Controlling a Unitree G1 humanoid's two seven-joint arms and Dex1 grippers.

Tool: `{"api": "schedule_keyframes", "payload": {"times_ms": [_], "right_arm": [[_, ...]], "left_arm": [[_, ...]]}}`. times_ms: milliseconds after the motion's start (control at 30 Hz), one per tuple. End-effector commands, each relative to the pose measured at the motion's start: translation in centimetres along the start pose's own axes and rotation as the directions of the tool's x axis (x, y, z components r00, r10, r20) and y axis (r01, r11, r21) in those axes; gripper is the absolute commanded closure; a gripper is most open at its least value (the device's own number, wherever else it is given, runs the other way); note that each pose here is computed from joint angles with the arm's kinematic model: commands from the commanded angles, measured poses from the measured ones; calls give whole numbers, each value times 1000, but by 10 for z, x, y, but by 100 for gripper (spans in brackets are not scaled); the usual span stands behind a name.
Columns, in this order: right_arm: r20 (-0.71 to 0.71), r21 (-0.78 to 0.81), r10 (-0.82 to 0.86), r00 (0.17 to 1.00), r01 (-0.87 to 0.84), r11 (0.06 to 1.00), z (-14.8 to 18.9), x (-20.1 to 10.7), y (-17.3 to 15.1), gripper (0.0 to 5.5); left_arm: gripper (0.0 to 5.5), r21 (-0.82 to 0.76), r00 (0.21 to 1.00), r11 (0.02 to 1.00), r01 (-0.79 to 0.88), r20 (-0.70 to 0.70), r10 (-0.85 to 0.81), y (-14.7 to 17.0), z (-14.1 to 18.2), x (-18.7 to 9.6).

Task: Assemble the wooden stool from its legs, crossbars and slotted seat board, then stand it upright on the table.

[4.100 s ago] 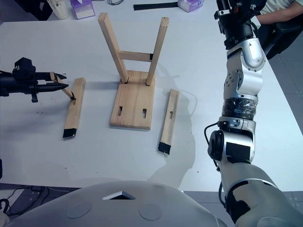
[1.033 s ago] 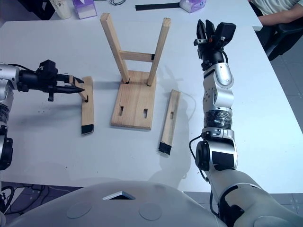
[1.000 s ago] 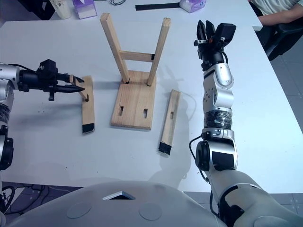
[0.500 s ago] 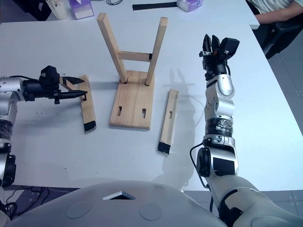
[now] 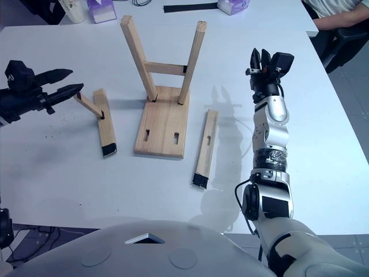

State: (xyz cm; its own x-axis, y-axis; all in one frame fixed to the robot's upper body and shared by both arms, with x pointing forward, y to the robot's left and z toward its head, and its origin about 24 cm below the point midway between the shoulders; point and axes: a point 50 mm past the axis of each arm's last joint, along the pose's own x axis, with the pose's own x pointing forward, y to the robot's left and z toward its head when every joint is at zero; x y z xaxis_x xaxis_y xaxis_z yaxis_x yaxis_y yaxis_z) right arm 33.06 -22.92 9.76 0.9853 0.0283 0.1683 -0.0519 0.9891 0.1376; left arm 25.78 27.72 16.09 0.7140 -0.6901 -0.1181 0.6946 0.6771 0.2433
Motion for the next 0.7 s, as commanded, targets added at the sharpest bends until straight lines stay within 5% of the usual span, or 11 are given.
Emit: {"api": "schedule_keyframes", "payload": {"times_ms": [33,233,400,700], "right_arm": [[-26,-32,4,1000,-5,999,2,1,-7,424],[-24,-29,19,1000,-20,999,3,4,0,424],[-26,-27,41,999,-41,999,3,9,7,424],[-22,-15,37,999,-37,999,1,9,10,424]], "left_arm": [[308,-75,988,993,-91,116,100,-21,14,2],[308,-297,803,809,-507,178,568,-23,10,33],[308,-392,726,711,-584,140,673,-42,7,49],[308,-411,555,587,-697,208,805,-14,34,38]]}}
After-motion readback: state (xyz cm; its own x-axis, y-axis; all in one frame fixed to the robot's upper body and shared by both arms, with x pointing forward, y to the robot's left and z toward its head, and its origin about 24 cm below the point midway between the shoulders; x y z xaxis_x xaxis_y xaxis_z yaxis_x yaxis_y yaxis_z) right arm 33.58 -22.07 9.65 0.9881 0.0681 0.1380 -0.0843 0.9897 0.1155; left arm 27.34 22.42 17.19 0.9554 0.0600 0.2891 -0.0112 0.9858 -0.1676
